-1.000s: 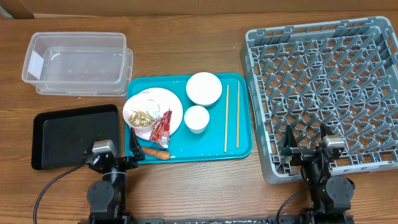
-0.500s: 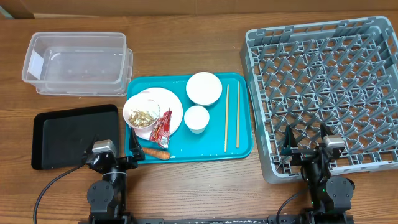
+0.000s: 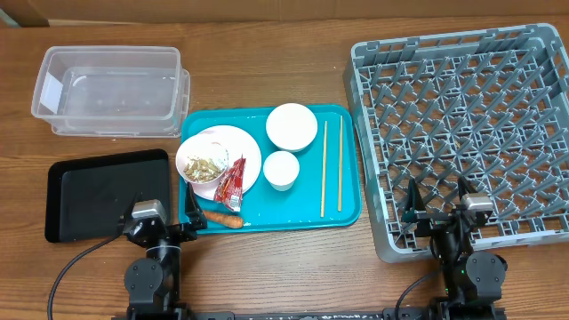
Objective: Sort waste into correct bins and load items into the dishwasher
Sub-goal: 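Move the left gripper over the pink plate toward the tissue and wrapper, then grasp the white crumpled tissue with the left gripper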
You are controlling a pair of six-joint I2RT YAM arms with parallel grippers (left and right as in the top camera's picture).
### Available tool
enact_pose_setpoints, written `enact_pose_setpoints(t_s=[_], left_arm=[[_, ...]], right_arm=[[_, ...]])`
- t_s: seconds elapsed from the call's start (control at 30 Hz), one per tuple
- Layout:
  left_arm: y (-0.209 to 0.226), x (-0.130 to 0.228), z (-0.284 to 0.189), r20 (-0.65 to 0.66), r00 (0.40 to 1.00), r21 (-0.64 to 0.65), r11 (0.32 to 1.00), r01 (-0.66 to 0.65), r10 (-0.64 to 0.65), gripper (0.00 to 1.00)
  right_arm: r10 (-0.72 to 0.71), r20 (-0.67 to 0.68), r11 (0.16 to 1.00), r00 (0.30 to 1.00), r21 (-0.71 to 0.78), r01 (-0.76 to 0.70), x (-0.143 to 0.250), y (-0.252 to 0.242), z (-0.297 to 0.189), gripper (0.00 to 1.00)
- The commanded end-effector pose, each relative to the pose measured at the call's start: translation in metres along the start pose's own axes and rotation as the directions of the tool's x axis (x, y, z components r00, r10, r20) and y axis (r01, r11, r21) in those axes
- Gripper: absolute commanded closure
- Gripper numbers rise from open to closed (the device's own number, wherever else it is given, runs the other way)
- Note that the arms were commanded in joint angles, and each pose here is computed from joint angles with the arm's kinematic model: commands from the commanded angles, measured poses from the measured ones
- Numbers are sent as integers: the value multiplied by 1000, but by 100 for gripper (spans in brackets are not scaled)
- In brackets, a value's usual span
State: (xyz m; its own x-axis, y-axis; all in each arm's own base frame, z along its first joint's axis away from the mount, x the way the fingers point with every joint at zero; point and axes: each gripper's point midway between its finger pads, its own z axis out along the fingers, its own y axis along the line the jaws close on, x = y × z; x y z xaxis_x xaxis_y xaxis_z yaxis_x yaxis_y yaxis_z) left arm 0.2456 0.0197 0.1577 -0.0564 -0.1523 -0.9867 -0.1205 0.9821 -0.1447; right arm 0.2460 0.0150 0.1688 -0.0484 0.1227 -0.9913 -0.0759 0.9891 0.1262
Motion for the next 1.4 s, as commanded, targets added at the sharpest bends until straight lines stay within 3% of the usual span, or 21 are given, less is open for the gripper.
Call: enact_pose_setpoints(t_s=[0.0,0.17,0.3,0.43,0.57,0.63,0.67,0.77,0.87,1.03,1.27,1.37], left_arm=[[2,-5,-1,14,1000,-10,1000,-13,13,0],[-1,-27,-7,29,1000,-7,1000,-12,12,0],[-2,-38,-8,-34,999,-16,1000,-18,17,0],[-9,-55,5,-166,986,-16,999,-31,28,0],[-24,-58,24,-360,932,27,999,-30,38,0],[-33,-55,33,-479,877,57,998,-15,41,0],[-40,-52,39,-572,819,74,997,2,41,0],[-44,-51,45,-711,702,64,998,9,39,0],[-45,-54,52,-797,603,43,999,3,32,0],[-67,-39,68,-857,515,92,990,111,22,0],[-77,3,81,-924,382,82,978,190,3,0],[-76,32,82,-957,290,62,983,172,10,1]], right_arm=[[48,17,999,999,3,-48,-4,0,-1,0],[46,88,995,995,86,-54,-37,-12,-7,0],[47,72,990,996,130,-56,-57,-16,-9,0],[55,-55,984,997,170,-45,-74,-18,-2,0],[74,-242,983,967,183,-29,-75,-15,10,0],[87,-359,985,929,168,-27,-70,-10,18,0],[100,-463,988,881,153,-31,-64,-5,23,0],[120,-603,985,788,169,-21,-58,-4,30,0],[137,-700,979,701,202,11,-49,-10,37,0],[157,-798,980,582,200,10,-19,-9,48,0],[158,-810,980,565,201,14,-12,-10,51,0],[158,-810,979,565,203,17,-12,-11,51,0]])
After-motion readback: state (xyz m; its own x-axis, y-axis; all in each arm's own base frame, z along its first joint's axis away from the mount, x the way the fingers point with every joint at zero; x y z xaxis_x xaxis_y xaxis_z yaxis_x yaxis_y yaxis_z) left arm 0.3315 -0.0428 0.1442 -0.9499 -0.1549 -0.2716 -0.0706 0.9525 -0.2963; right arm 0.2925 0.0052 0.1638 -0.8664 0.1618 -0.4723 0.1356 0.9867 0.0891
